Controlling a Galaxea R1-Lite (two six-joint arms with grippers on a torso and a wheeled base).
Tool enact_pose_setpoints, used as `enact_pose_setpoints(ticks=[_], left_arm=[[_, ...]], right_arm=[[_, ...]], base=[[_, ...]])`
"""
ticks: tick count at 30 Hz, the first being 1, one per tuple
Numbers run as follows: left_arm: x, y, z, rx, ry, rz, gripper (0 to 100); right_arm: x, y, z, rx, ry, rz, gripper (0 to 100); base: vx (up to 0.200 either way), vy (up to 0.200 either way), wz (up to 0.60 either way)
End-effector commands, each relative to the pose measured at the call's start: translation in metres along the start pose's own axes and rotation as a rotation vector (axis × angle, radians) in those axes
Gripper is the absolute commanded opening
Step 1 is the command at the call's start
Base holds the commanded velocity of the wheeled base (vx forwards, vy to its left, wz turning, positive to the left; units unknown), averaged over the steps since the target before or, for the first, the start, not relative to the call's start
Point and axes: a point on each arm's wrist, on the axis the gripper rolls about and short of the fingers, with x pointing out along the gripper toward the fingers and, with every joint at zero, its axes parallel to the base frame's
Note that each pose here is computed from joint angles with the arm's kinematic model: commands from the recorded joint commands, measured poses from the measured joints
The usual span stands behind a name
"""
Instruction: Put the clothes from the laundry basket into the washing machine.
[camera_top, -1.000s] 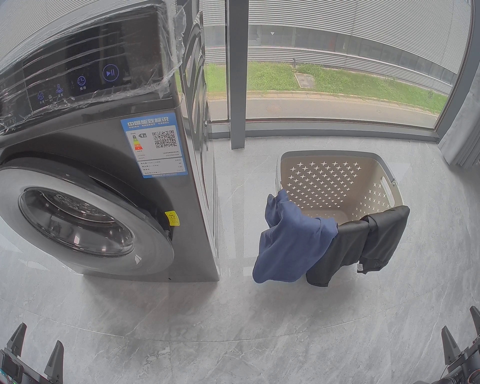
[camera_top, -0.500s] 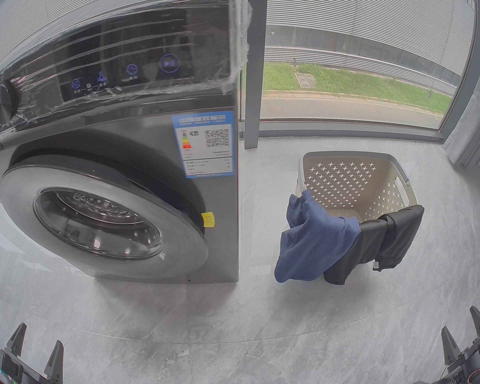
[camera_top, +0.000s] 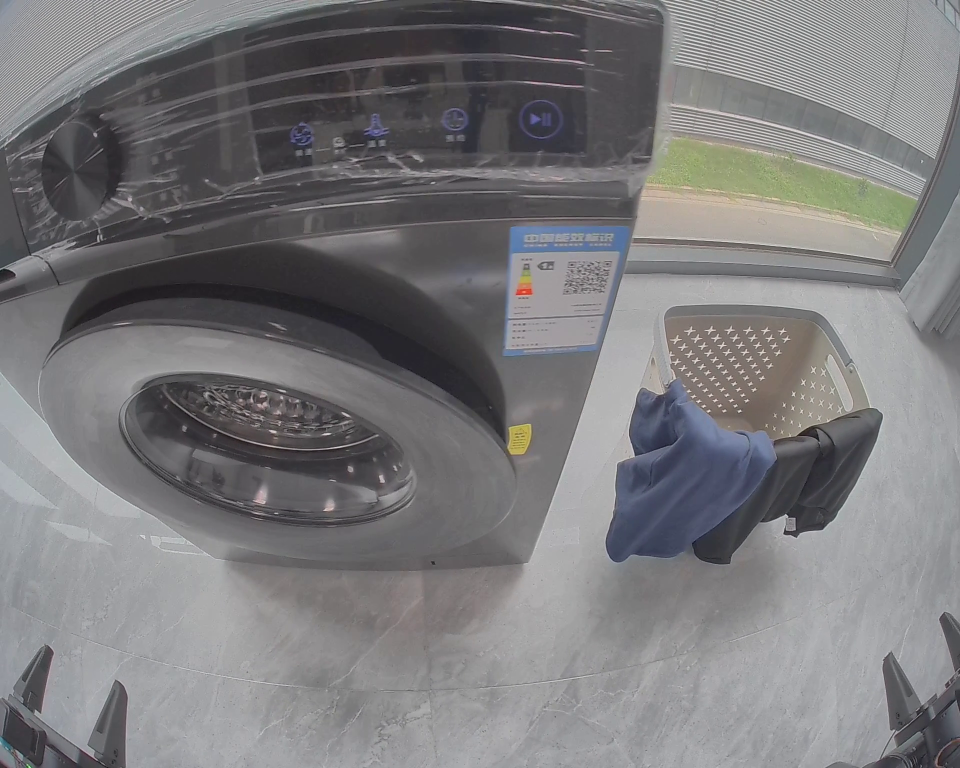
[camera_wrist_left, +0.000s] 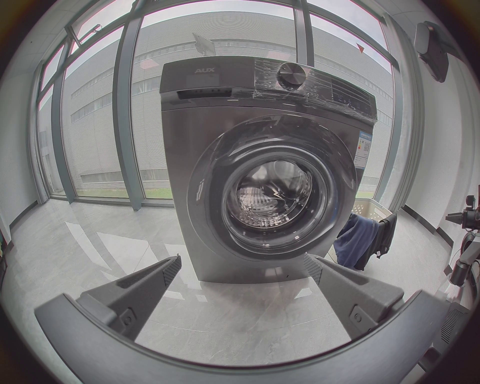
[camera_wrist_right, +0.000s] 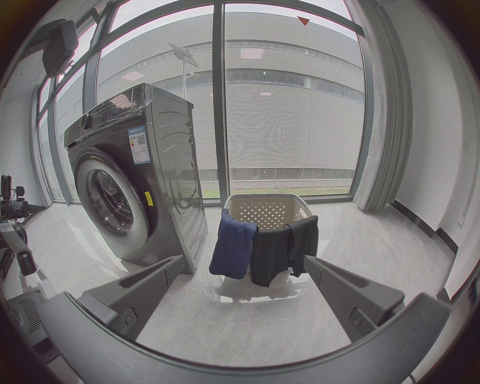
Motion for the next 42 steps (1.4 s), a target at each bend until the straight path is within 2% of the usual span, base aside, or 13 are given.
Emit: enact_pose_setpoints(ticks=[1, 19, 25, 37, 42], left_arm=[[-0.0001, 0.0002, -0.0044, 0.0, -0.001, 0.002, 100], [-0.0001, 0.0002, -0.0044, 0.0, -0.001, 0.002, 100], [-0.0001, 0.0002, -0.0044, 0.0, -0.001, 0.002, 100], [0.0001, 0.0002, -0.0048, 0.0, 0.001, 0.002, 100], [0.0001, 0.0002, -0.0048, 0.0, 0.001, 0.002, 100]], right_arm=[[0.0, 0.0001, -0.005, -0.001, -0.001, 0.002, 100], [0.0, 0.0001, -0.0052, -0.001, 0.001, 0.0, 100], [0.0, 0.0001, -0.0052, -0.001, 0.001, 0.0, 100], [0.0, 0.0001, -0.0052, -0.001, 0.001, 0.0, 100], [0.0, 0.0001, -0.0052, -0.001, 0.001, -0.001, 100]], base=[[0.0, 0.0, 0.0], [0.0, 0.0, 0.0], [0.0, 0.0, 0.6], [0.0, 0.2, 0.0], [0.0, 0.0, 0.0]])
